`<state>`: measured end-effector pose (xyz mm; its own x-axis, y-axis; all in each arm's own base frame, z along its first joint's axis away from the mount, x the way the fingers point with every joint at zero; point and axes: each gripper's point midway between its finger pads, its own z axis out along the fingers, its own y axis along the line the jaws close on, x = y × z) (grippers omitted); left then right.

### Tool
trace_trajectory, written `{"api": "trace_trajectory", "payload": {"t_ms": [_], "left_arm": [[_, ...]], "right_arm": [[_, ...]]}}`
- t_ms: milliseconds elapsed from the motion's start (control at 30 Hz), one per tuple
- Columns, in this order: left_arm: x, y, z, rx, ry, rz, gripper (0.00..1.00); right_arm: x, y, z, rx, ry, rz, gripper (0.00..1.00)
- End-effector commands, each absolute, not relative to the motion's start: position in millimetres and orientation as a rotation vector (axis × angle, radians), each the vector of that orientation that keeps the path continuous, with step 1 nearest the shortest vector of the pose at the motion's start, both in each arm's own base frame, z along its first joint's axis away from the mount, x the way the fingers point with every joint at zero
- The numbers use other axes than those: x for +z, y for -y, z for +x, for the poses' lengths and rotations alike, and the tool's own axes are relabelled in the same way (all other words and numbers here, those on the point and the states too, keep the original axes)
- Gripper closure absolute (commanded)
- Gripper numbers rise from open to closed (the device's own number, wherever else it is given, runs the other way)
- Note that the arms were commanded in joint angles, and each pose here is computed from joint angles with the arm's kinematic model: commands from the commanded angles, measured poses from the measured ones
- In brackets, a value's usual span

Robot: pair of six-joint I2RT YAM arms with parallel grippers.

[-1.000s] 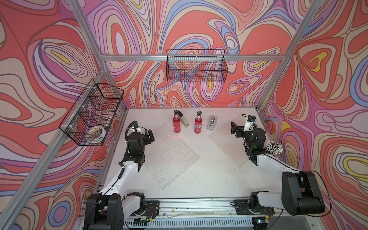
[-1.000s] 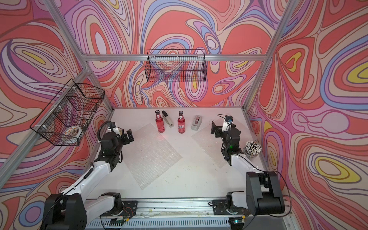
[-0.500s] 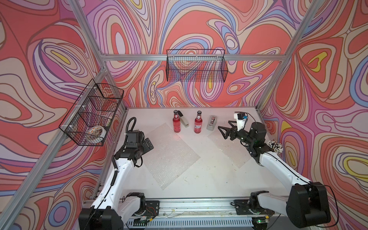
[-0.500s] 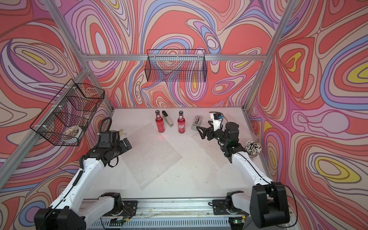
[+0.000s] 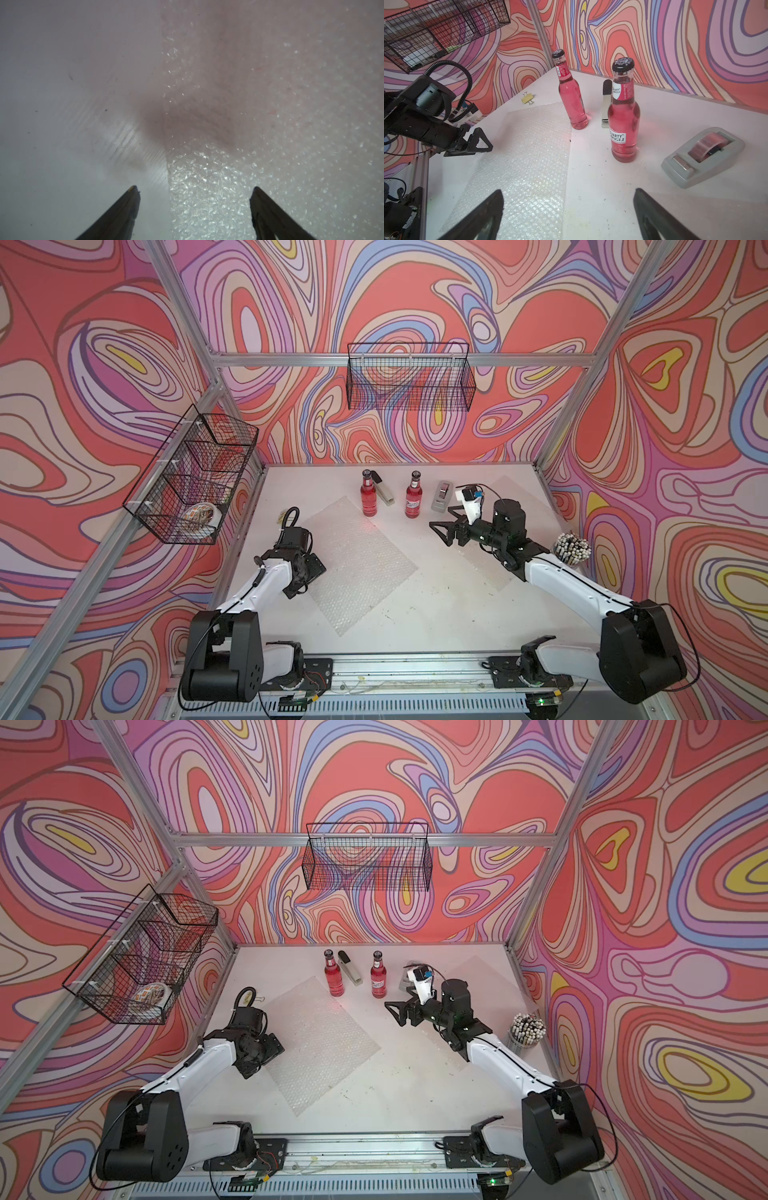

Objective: Wrap wine bottles in bubble wrap
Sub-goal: Adjust the bubble wrap at the center of the board.

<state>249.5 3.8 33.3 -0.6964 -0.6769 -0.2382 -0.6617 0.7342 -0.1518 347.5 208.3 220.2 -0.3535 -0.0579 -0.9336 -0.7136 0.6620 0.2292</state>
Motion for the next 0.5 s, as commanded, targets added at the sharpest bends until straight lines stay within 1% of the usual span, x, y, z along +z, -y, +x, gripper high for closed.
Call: {"api": "trace_trajectory", "payload": {"t_ms": [0,133,267,333,467], "left_arm": [[25.9,-5.2,253.8,-0.076,-2.633,-1.105,0.26],[19.6,-6.9,253.9,-0.046,-2.652,-1.094,0.41],[12.1,-5.7,253.6,-0.026,-2.672,-1.087,0.52],[8.1,-3.9,253.3,-0.009,-2.694,-1.064,0.64],[7.7,-3.0,251.8,0.021,-2.713,-1.027,0.81]], "right_arm": [[226.6,-211.8,350.2,0.76,-1.805,-0.626,0.02],[223.4,-212.3,347.6,0.762,-1.817,-0.628,0.02],[219.8,-211.4,346.2,0.76,-1.825,-0.627,0.02],[217.5,-210.8,345.4,0.76,-1.835,-0.626,0.02],[215.9,-209.5,342.9,0.758,-1.841,-0.623,0.02]]}}
